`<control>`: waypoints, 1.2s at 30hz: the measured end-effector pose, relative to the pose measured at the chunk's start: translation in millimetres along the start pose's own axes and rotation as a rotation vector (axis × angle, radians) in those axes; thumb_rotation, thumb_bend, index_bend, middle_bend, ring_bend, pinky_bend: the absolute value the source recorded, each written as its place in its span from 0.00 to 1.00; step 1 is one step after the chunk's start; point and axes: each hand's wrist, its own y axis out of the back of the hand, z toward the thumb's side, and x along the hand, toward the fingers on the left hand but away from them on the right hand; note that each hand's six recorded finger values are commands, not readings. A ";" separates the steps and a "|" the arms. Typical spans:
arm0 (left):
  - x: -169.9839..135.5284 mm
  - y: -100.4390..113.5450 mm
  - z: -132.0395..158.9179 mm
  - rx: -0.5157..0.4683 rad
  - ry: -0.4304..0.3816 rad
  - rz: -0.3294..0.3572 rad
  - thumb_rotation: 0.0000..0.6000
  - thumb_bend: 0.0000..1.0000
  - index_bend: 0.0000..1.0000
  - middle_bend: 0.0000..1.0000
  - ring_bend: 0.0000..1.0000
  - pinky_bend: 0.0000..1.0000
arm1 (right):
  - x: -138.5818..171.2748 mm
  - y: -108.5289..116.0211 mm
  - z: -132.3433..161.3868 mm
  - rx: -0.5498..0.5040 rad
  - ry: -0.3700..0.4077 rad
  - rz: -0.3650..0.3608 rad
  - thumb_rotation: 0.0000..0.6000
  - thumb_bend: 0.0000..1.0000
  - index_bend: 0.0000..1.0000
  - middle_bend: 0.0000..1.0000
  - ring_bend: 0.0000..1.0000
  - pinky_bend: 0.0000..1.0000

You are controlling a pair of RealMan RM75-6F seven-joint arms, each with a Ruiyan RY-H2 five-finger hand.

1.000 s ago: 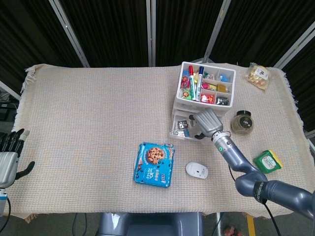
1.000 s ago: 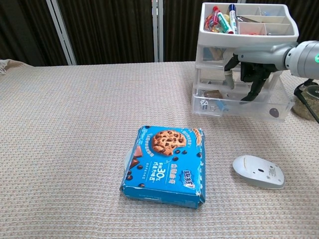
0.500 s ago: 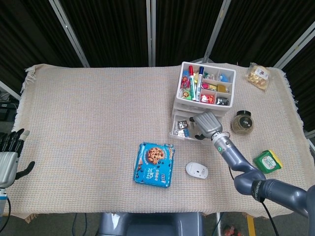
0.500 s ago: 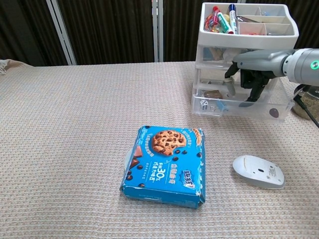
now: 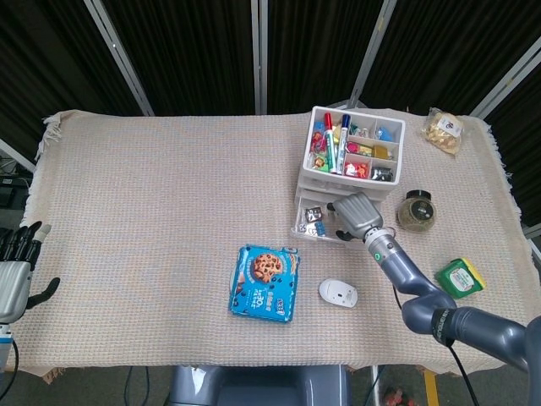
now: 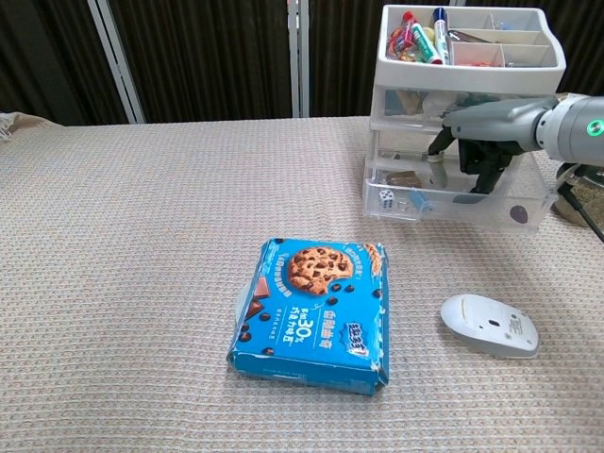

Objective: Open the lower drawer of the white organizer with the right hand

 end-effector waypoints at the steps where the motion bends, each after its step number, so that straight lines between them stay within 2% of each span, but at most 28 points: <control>1: 0.0 0.0 0.0 -0.001 0.000 0.000 1.00 0.32 0.04 0.00 0.00 0.00 | 0.0 0.0 -0.3 0.004 -0.002 0.004 1.00 0.00 0.50 1.00 1.00 0.66; 21: 0.2 0.2 -0.3 -0.010 -0.004 -0.001 1.00 0.31 0.05 0.00 0.00 0.00 | 1.2 3.9 -2.4 0.081 -0.041 0.071 1.00 0.00 0.51 1.00 1.00 0.65; 36: -0.2 0.2 -0.2 -0.008 -0.004 -0.001 1.00 0.31 0.05 0.00 0.00 0.00 | 2.1 1.3 -5.9 0.111 -0.069 0.073 1.00 0.00 0.51 1.00 1.00 0.65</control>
